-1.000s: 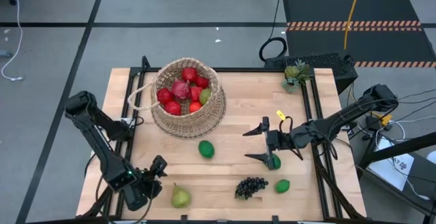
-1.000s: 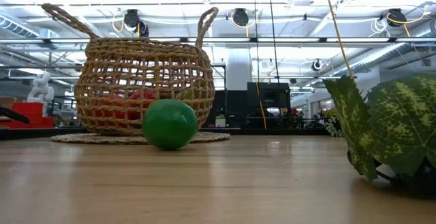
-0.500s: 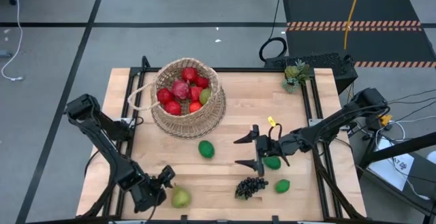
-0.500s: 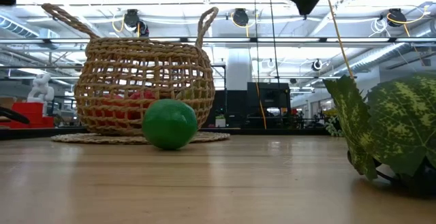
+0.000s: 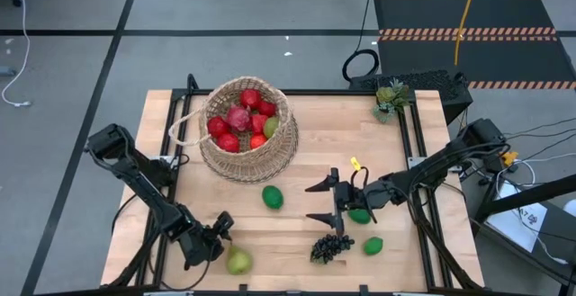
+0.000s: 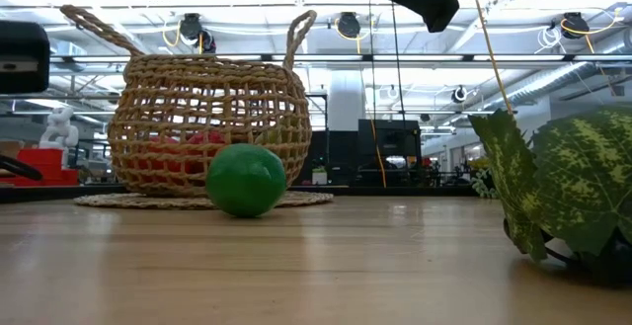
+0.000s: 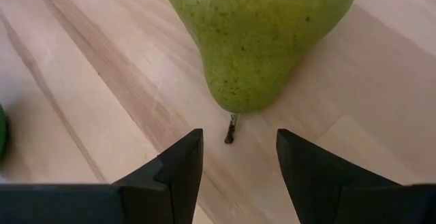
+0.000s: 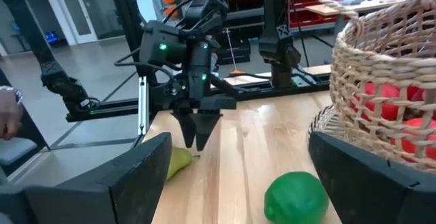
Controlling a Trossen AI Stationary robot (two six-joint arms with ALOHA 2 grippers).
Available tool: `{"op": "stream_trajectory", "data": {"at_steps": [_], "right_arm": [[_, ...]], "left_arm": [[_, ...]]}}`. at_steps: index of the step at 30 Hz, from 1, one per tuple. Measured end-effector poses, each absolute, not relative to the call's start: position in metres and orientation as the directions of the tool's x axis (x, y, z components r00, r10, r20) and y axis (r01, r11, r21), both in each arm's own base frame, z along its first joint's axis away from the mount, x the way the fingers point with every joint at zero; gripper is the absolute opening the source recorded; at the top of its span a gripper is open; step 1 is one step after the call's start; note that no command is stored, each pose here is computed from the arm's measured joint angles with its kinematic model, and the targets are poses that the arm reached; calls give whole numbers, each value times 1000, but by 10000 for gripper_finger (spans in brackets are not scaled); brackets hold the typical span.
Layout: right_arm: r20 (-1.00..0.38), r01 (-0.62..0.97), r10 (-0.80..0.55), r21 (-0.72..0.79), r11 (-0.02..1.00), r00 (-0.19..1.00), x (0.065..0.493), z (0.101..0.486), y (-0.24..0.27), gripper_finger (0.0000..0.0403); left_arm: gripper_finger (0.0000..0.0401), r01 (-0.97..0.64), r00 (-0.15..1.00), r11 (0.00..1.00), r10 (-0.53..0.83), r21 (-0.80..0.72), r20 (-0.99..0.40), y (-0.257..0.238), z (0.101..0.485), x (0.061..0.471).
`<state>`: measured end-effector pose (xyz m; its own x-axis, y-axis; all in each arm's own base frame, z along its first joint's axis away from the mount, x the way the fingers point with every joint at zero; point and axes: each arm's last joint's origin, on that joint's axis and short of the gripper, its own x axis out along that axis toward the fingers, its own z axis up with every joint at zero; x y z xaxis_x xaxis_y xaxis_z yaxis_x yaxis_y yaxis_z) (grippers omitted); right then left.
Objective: Build produce basket
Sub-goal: Put the pear into the basket
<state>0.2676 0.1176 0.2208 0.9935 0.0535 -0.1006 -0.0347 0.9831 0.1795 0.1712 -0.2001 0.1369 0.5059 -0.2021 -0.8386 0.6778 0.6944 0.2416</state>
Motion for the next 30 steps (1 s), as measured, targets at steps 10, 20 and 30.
{"op": "stream_trajectory", "data": {"at_steps": [10,20,30], "right_arm": [[-94,-20,37,179,984,995,267,221,120,343],[-93,-20,38,180,983,995,267,221,120,343],[-93,-24,41,180,983,995,266,221,121,343]], "left_arm": [[186,674,505,713,-251,195,-826,-186,128,181],[186,662,513,728,-271,175,-814,-179,121,181],[174,649,547,742,-304,166,-780,-178,118,180]]}}
